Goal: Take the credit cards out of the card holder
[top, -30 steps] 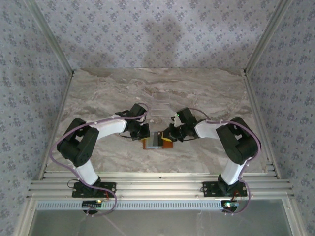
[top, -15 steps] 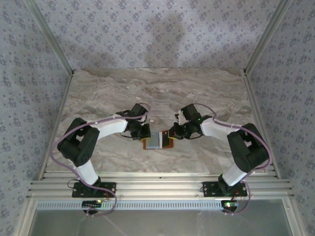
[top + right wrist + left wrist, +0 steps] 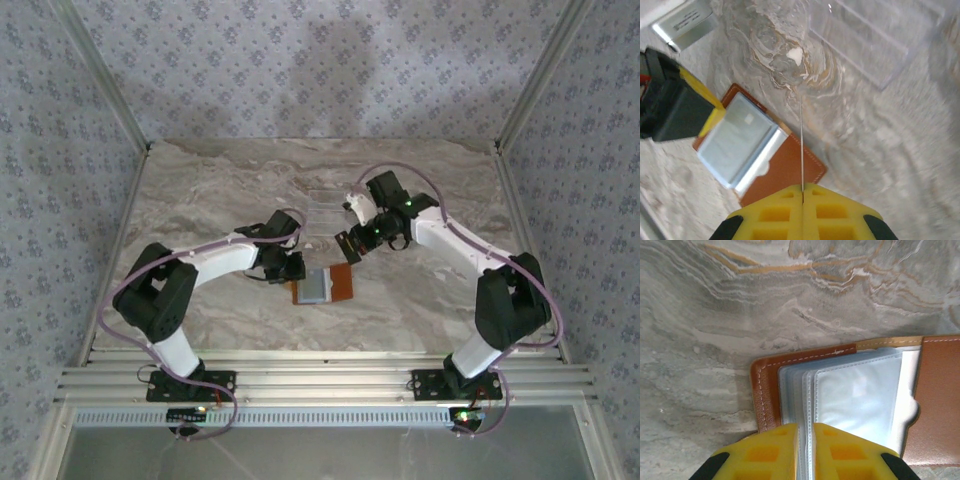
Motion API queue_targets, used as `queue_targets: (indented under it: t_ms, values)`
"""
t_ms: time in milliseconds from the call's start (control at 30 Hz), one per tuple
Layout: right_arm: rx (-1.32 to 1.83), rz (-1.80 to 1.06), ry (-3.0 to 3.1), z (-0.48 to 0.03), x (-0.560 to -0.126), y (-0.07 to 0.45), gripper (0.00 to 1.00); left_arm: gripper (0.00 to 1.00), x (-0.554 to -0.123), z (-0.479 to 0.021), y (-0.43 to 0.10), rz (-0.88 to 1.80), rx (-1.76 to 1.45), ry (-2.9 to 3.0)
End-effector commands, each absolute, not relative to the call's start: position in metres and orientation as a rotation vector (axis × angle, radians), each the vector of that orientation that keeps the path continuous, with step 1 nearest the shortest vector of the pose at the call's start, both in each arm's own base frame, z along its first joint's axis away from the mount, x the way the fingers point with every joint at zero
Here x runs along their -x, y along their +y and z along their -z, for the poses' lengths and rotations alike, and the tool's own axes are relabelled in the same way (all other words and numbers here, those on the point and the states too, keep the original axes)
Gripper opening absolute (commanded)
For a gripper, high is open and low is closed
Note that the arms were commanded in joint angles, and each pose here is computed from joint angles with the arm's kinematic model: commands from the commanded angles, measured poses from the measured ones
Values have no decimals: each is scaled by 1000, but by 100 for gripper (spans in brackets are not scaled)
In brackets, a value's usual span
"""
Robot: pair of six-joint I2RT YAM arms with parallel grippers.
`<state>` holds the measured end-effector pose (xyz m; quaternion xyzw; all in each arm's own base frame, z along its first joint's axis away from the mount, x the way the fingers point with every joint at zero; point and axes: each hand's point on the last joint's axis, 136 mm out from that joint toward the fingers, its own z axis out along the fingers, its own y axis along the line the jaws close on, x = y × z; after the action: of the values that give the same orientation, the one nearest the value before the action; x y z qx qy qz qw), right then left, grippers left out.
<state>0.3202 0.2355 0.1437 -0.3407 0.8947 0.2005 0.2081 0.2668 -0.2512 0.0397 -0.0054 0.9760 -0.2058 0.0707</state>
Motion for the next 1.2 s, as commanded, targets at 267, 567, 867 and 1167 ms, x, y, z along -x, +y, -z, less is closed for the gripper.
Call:
queue_targets:
  t_ms: [267,567,867,1167]
  values:
    - [1737,-266,2164,-159,-368,244,0,18,-270,-58,-224,638,94,2866]
    - [2050,-250,2060,-151,-380,268,0,18,-268,-54,-208,622,133,2873]
    - [2133,-201,2045,-122,-387,291,0,18,-265,-50,-201,617,150,2881]
    - [2156,-103,2038,-103,-403,295,0,18,-261,-49,-194,615,170,2878]
